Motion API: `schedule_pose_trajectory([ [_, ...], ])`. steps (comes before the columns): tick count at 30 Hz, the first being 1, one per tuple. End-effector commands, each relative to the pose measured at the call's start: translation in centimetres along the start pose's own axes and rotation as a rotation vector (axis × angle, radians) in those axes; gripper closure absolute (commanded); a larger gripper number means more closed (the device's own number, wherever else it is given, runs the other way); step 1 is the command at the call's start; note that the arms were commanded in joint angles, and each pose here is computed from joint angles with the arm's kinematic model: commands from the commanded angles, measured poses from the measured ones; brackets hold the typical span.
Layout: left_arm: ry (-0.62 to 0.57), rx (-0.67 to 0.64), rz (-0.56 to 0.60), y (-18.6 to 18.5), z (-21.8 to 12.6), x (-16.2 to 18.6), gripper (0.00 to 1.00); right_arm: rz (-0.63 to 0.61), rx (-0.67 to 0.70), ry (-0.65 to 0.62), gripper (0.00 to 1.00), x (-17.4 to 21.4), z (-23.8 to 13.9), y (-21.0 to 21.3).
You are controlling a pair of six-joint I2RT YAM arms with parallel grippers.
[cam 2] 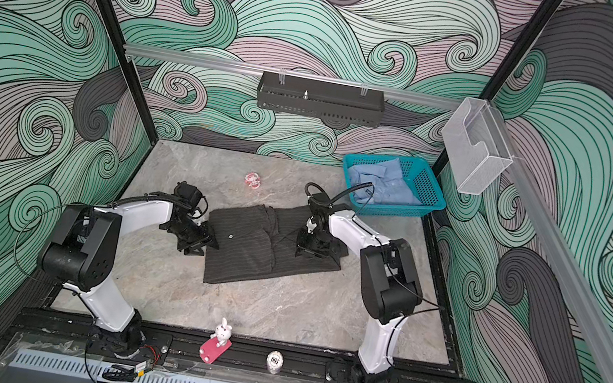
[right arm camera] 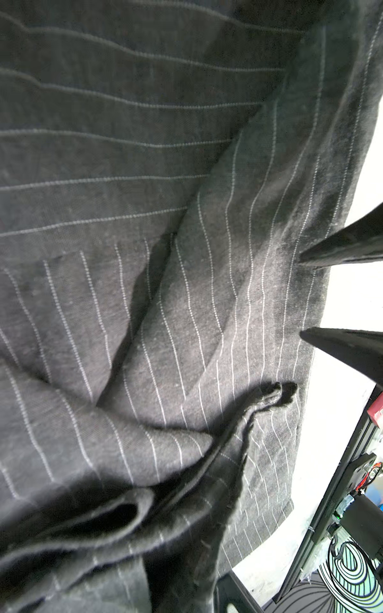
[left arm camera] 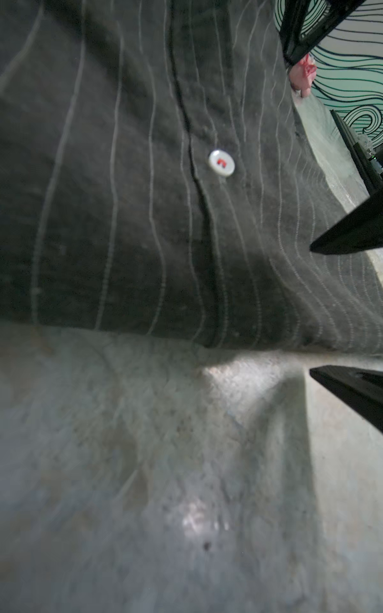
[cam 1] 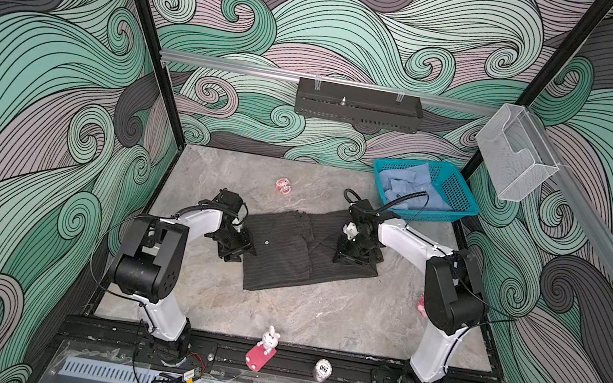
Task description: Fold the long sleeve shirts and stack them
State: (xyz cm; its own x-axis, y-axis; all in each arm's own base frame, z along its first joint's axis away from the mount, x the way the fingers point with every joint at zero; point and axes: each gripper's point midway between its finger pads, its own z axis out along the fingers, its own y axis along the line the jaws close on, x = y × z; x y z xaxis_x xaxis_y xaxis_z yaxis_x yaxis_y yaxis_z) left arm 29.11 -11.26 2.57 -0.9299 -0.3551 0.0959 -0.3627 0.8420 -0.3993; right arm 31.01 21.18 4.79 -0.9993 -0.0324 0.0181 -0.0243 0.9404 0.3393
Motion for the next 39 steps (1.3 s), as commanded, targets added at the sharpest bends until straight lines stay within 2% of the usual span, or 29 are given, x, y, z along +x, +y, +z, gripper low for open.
schedule_pose_trajectory([
  [1,0.005,0.01,0.0,0.6,1.1,-0.4,0.47,-0.009,-0.007,-0.001,0.66,-0.1,-0.7,0.3],
  [8,0.034,0.048,-0.032,0.8,3.5,-0.3,0.61,-0.016,-0.055,-0.04,0.66,-1.3,-1.4,1.6],
  [14,0.022,0.033,-0.021,0.7,2.8,-0.5,1.0,-0.017,-0.116,-0.11,0.64,-3.0,-2.8,3.3],
  [18,0.01,-0.047,0.004,1.3,0.9,-0.8,1.0,-0.005,-0.087,-0.141,0.62,-3.8,-3.1,2.7],
  [24,0.017,-0.161,0.049,2.0,-1.9,-1.4,1.0,0.059,-0.034,-0.111,0.62,-3.4,-1.8,0.0],
  [27,0.003,-0.228,0.072,2.7,-3.8,-1.7,1.0,0.042,-0.066,-0.112,0.62,-3.3,-1.9,0.7],
  [32,-0.04,-0.287,0.136,2.5,-7.1,-2.4,1.0,-0.063,-0.202,-0.164,0.63,-4.1,-3.2,5.8],
  [39,-0.026,-0.232,0.172,1.1,-7.7,-2.1,1.0,-0.122,-0.353,-0.155,0.66,-5.4,-1.6,14.1],
])
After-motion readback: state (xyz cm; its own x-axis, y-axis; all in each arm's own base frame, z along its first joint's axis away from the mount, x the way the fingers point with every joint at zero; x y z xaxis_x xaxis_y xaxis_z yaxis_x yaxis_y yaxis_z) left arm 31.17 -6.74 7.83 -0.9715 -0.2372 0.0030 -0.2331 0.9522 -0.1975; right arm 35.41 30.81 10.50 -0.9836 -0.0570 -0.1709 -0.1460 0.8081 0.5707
